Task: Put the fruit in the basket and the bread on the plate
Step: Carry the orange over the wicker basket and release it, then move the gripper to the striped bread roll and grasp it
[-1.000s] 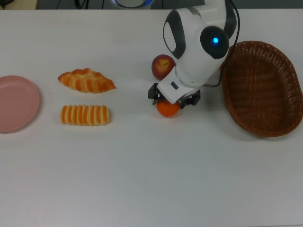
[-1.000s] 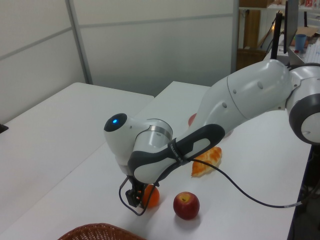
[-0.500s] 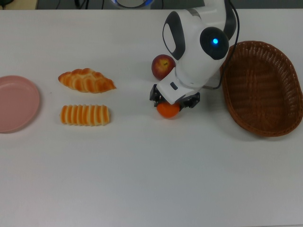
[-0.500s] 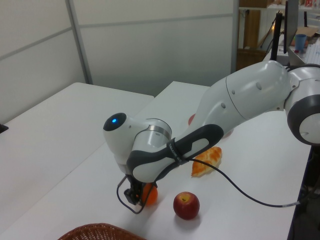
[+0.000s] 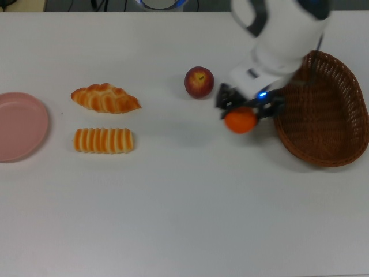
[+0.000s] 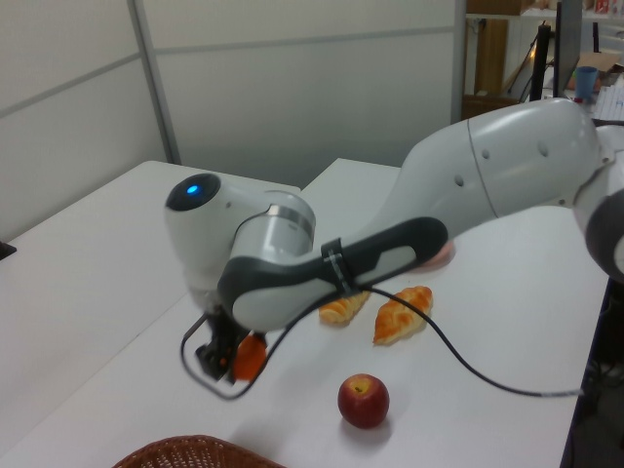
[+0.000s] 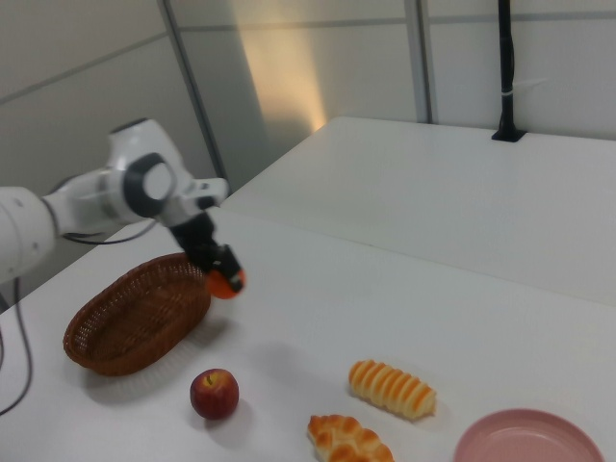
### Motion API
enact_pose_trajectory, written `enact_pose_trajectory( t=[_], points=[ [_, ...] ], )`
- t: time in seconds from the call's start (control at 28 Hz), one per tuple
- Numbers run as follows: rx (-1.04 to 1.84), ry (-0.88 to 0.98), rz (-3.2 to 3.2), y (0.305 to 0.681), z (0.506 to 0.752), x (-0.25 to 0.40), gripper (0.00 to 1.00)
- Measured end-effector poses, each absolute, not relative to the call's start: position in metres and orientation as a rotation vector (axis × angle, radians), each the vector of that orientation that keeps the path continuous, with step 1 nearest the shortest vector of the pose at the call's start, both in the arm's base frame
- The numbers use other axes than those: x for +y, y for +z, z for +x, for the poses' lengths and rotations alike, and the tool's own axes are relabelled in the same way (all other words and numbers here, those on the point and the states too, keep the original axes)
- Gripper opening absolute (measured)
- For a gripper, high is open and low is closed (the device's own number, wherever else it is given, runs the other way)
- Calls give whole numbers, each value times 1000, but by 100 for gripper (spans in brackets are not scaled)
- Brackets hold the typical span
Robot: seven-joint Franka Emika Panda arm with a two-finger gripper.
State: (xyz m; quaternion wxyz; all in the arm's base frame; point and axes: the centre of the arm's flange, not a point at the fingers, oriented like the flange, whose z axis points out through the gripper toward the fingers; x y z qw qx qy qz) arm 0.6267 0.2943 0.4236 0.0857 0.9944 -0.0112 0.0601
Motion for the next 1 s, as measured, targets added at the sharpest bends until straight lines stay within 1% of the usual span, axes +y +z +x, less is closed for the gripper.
enact_pose_trajectory(
  t=[0.18, 0.36, 0.54, 0.61, 0.64, 0.71, 0.75, 0.82, 1.0],
  points=[
    [24, 184, 2968, 423, 593, 355, 81],
    [77, 188, 2969, 418, 562, 401, 81],
    [101, 182, 2966, 409, 543, 429, 81],
    [102, 177, 2963, 404, 538, 435, 81],
    [101, 174, 2961, 401, 537, 437, 83],
    [90, 169, 2958, 396, 534, 442, 91],
    [89, 167, 2957, 395, 533, 443, 93],
    [86, 167, 2957, 394, 531, 445, 100],
    [79, 175, 2960, 397, 532, 444, 100]
  ],
)
